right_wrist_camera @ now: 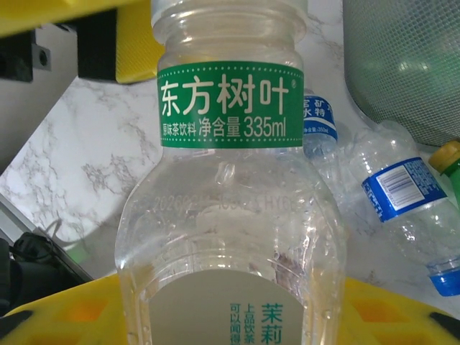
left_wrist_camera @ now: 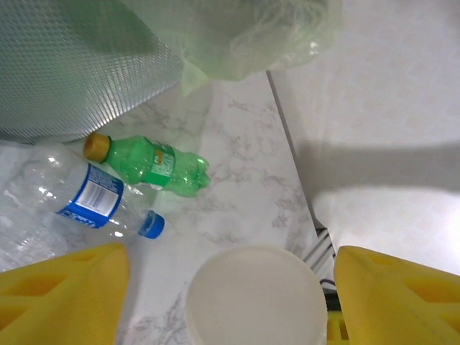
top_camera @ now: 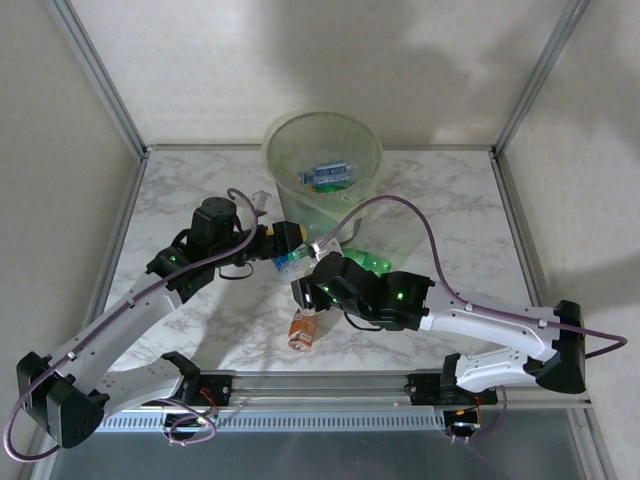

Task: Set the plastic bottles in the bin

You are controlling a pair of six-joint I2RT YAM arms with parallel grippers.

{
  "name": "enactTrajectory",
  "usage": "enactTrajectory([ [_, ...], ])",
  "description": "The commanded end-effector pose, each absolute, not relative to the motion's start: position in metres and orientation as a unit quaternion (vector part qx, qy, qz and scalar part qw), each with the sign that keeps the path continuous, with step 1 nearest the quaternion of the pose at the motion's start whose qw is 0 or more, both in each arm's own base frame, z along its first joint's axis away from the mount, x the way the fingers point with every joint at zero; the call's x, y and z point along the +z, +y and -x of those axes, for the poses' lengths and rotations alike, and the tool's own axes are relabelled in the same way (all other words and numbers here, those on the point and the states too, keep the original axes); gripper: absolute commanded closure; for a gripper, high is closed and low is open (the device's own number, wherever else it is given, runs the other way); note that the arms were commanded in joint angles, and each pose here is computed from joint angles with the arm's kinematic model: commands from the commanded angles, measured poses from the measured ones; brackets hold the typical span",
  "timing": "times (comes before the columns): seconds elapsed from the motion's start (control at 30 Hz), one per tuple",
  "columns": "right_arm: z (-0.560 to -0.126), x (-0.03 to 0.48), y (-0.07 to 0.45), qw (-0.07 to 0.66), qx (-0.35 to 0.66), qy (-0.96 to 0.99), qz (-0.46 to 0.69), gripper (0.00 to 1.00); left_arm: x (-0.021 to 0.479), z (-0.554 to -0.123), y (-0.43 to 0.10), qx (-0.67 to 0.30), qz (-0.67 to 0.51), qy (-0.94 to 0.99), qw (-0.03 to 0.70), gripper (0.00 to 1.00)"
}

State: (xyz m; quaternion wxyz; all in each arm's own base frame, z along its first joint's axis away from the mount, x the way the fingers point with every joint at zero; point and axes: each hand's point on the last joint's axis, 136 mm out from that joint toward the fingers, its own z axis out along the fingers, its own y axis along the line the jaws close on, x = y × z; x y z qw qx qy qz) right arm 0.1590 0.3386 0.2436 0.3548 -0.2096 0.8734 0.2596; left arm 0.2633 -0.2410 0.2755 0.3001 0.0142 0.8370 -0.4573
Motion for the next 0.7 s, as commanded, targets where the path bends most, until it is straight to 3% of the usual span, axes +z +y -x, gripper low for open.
enactTrajectory([
  [0.0, -0.164, 0.267, 0.346, 0.381, 0.276, 0.858, 0.207, 0.48, 0.275, -0.251, -0.247, -0.472, -0.043, 0.834, 0.282, 0.25],
  [0.43, -0.166, 0.278, 0.349, 0.390, 0.276, 0.853, 0.210, 0.47, 0.280, -0.260, -0.245, -0.470, -0.021, 0.832, 0.294, 0.56],
  [0.67, -0.172, 0.303, 0.331, 0.418, 0.274, 0.847, 0.183, 0.33, 0.322, -0.278, -0.232, -0.498, 0.019, 0.801, 0.333, 0.67],
])
